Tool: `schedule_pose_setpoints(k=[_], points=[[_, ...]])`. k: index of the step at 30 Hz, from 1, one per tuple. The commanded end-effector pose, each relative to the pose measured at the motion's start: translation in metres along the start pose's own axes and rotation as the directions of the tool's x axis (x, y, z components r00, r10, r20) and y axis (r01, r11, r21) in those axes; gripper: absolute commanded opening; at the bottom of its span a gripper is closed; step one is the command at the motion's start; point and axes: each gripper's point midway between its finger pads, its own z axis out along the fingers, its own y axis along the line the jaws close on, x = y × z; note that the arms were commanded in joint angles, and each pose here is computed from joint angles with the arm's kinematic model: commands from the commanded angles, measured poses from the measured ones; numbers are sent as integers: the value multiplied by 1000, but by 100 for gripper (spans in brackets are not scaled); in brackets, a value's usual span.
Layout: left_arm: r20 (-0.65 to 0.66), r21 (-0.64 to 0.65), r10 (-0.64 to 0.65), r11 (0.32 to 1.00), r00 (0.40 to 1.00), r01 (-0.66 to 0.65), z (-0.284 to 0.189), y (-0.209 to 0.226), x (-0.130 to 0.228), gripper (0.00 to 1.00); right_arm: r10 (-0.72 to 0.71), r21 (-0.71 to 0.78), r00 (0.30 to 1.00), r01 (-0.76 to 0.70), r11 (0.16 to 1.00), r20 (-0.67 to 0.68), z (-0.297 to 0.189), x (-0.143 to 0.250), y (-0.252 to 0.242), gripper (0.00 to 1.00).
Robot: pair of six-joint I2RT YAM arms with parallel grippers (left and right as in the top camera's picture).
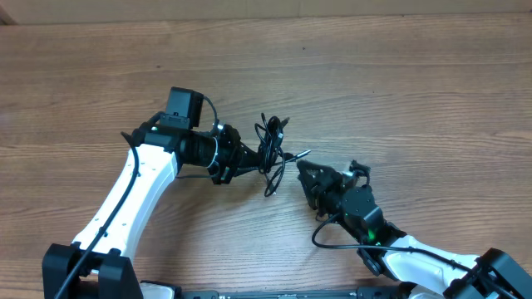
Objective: Untangle cables
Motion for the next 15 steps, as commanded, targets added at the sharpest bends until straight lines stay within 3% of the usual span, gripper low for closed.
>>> schedule_pose_setpoints(k=[1,3,7,12,15], points=[[0,38,60,997,998,-60,-8,-12,3,4,-17,-101,990,2,995,-143,-3,26,25,70],[13,31,59,998,998,-60,-8,-11,1,4,31,-137,980,-58,989,-195,-6,34,37,78],[38,15,59,998,998,-59,-8,-8,-4,4,214,-97,947,-243,965,-239,-7,38,38,84],[63,-1,60,998,996,-60,-8,-6,-8,4,352,-90,914,-375,923,-200,-5,28,39,84],[65,-2,60,998,996,-60,-8,-6,-8,4,372,-102,907,-396,913,-196,-6,26,43,79]])
